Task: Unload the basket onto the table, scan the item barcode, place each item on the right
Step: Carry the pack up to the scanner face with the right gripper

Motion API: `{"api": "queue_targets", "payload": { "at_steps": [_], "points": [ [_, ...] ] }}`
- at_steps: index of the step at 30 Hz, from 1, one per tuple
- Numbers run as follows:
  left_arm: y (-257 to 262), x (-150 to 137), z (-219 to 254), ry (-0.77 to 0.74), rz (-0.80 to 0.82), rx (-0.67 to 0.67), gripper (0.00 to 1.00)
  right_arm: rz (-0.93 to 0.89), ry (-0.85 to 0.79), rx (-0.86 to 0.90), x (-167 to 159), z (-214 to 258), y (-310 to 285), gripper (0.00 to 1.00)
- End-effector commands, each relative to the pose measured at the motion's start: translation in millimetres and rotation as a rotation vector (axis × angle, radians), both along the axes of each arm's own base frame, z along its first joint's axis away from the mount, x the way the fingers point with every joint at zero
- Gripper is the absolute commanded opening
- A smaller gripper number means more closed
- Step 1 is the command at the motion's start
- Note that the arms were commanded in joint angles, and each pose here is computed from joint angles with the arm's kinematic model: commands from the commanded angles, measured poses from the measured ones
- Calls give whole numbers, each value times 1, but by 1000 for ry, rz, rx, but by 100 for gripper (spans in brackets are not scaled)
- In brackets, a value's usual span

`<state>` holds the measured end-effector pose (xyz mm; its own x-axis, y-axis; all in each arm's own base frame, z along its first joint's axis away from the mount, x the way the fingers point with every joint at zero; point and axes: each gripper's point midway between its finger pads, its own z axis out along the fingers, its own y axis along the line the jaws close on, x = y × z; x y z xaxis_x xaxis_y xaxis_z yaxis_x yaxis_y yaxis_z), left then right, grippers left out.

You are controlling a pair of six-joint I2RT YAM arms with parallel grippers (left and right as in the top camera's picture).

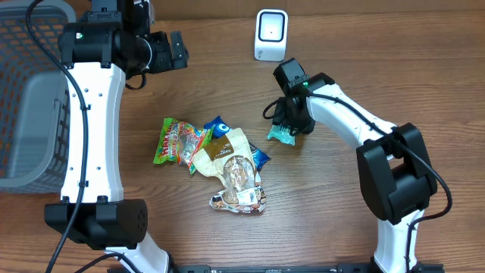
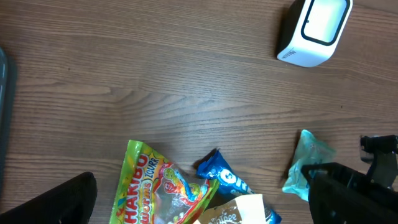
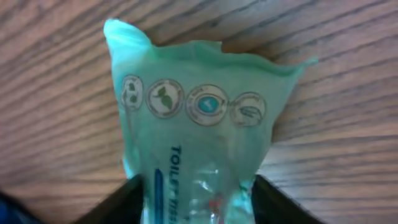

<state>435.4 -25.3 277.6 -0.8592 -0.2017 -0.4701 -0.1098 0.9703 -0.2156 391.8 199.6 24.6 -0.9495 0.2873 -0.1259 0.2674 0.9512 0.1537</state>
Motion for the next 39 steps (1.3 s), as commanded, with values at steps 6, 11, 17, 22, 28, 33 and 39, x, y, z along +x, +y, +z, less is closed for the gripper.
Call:
{"api": "queue_targets", "payload": {
  "at_steps": [6, 11, 17, 22, 28, 33, 39],
  "points": [
    [-2, 2, 2, -8, -1, 5, 100, 23, -58, -21, 12, -4, -3, 23],
    [-2, 2, 2, -8, -1, 5, 100, 103, -89, -13, 19, 4, 3, 8],
    [-2, 2, 2, -8, -1, 5, 100, 202, -221, 37, 56, 62, 23, 4],
    [-2, 2, 2, -8, -1, 5, 100, 238, -468, 53, 107, 139, 35, 4],
    [-2, 2, 2, -8, -1, 5, 100, 186, -691, 33, 158, 171, 23, 4],
    [-2, 2, 2, -8, -1, 5, 100, 165, -755, 57, 184, 165, 19, 4],
    [-2, 2, 2, -8, -1, 5, 100, 198, -735, 43, 200, 118, 26, 4]
  ]
}}
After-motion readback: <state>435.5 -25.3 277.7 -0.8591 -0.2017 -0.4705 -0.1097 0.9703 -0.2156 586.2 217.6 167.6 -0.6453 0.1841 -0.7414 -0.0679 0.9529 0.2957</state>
